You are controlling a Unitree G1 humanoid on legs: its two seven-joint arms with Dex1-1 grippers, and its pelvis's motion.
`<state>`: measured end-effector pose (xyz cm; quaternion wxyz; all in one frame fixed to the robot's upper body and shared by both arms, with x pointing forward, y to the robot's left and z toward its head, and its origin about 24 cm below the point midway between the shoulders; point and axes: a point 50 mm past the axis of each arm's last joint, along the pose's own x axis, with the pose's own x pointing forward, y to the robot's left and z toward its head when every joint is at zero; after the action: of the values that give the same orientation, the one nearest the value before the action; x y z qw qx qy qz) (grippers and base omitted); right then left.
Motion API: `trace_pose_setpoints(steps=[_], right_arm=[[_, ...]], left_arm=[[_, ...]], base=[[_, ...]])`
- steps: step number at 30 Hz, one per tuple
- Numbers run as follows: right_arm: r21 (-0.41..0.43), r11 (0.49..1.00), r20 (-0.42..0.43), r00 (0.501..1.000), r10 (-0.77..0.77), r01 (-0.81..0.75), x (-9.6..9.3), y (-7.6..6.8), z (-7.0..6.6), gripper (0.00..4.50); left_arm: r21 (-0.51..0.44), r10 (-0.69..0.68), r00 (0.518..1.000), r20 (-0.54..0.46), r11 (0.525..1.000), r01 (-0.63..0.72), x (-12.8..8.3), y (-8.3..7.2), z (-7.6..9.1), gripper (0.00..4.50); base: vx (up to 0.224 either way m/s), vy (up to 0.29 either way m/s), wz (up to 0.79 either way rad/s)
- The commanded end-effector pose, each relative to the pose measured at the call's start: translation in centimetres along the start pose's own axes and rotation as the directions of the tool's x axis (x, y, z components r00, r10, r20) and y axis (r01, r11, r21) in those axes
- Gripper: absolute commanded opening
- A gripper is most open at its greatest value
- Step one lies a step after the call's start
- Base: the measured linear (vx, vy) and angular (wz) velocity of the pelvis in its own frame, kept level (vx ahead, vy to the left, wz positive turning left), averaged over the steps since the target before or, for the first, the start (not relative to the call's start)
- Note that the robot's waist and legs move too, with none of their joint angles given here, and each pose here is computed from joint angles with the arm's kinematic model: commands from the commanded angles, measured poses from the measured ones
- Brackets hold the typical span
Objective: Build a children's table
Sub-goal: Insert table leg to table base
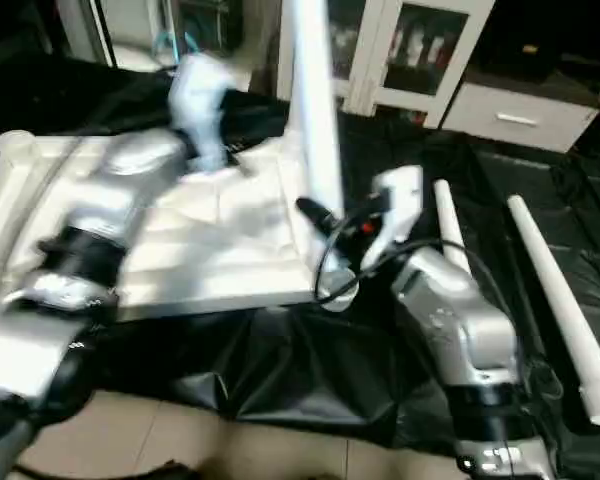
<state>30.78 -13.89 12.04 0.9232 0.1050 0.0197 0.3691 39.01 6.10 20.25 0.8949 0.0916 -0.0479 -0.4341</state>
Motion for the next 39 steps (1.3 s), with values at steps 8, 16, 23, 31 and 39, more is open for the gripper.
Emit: trace_pose_setpoints(steps=[8, 16, 23, 31, 39], right_arm=[[-0.099, 0.993, -0.054, 0.996, -0.069, 0.064, 0.5, -0.9, -0.5, 1.86], [-0.119, 0.991, -0.057, 0.996, -0.067, 0.060, 1.0, -0.9, -0.5, 1.86], [-0.121, 0.989, -0.037, 0.995, -0.091, 0.086, 0.7, -1.4, 0.1, 1.86], [-0.107, 0.988, -0.104, 0.987, -0.124, 0.113, -2.6, -4.4, 0.9, 1.86], [-0.088, 0.988, -0.106, 0.985, -0.133, 0.124, -4.1, -4.8, 1.1, 1.86]], left_arm=[[0.045, -0.248, 0.960, 0.131, 0.969, 0.244, 2.2, -5.5, 4.6, 1.20], [0.075, -0.292, 0.946, 0.142, 0.956, 0.284, 2.3, -6.6, 5.4, 1.20], [0.113, -0.089, 0.995, 0.044, 0.990, 0.084, 0.9, -3.2, 2.8, 1.20], [0.116, -0.214, 0.941, -0.263, 0.961, 0.251, -3.5, -2.0, -5.6, 1.81], [0.073, -0.374, 0.860, -0.348, 0.904, 0.422, -3.7, -4.9, -9.9, 2.39]], base=[[0.000, 0.000, 0.00], [0.000, 0.000, 0.00], [0.000, 0.000, 0.00], [0.000, 0.000, 0.00], [0.000, 0.000, 0.00]])
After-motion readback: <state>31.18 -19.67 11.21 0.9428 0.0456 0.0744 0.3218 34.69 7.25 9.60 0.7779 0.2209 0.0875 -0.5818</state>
